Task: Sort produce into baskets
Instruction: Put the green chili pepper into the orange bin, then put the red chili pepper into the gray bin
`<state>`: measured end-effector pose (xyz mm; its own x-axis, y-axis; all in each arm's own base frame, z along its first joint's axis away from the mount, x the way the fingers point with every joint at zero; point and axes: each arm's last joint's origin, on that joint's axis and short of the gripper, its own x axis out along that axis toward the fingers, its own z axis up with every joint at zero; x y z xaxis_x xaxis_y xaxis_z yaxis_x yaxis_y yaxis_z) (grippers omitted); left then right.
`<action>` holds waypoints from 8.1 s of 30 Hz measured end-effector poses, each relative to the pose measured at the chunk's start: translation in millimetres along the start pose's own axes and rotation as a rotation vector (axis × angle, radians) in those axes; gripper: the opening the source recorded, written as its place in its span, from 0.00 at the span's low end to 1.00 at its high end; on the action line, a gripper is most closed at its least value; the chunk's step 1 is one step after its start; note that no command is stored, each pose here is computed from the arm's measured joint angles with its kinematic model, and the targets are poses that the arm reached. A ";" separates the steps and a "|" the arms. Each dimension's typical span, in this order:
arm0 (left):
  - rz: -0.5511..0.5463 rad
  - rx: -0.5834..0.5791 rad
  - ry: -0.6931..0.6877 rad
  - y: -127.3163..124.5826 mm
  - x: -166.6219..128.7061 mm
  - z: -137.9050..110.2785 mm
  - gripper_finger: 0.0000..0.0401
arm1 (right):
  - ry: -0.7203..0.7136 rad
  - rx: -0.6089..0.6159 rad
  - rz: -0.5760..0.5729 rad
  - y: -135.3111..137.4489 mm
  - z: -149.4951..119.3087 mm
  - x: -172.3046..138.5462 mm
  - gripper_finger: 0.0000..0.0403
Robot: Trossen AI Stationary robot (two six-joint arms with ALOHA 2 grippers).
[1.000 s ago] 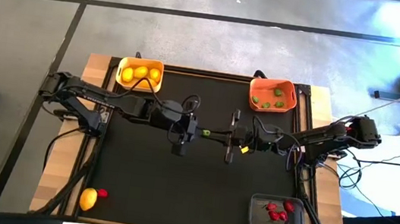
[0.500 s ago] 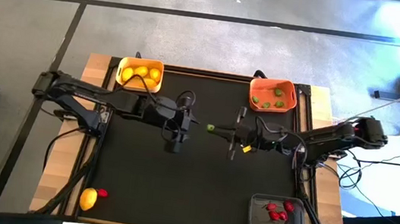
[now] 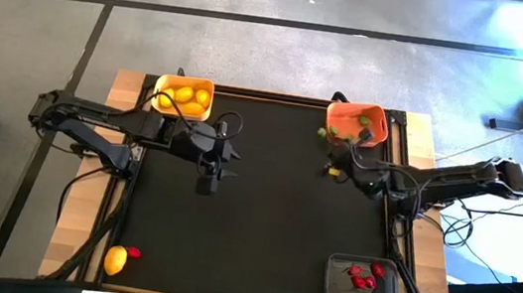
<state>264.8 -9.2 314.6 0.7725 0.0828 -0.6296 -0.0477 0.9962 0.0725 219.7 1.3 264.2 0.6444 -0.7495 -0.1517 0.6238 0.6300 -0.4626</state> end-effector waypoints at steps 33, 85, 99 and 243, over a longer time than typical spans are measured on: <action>0.001 0.004 0.010 0.1 1.5 -0.8 0.54 | 0.642 0.350 -0.130 -83.1 -98.3 79.7 0.03; -0.036 -0.293 0.538 -56.6 -24.0 -53.4 0.54 | 0.324 0.203 0.367 0.6 -42.2 30.1 0.51; -0.104 -0.326 0.578 -106.4 -44.8 -67.5 0.54 | 0.324 0.202 0.368 0.7 -42.1 30.1 0.51; 0.241 -0.038 -0.292 -14.4 34.4 -18.2 0.20 | -0.482 0.490 0.816 70.8 4.6 61.1 0.51</action>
<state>280.5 -20.2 277.8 0.8839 0.3092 -0.3509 -0.2689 0.9499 0.1596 305.2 1.0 226.3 0.9876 0.0283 0.1543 -0.0349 0.9986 0.0407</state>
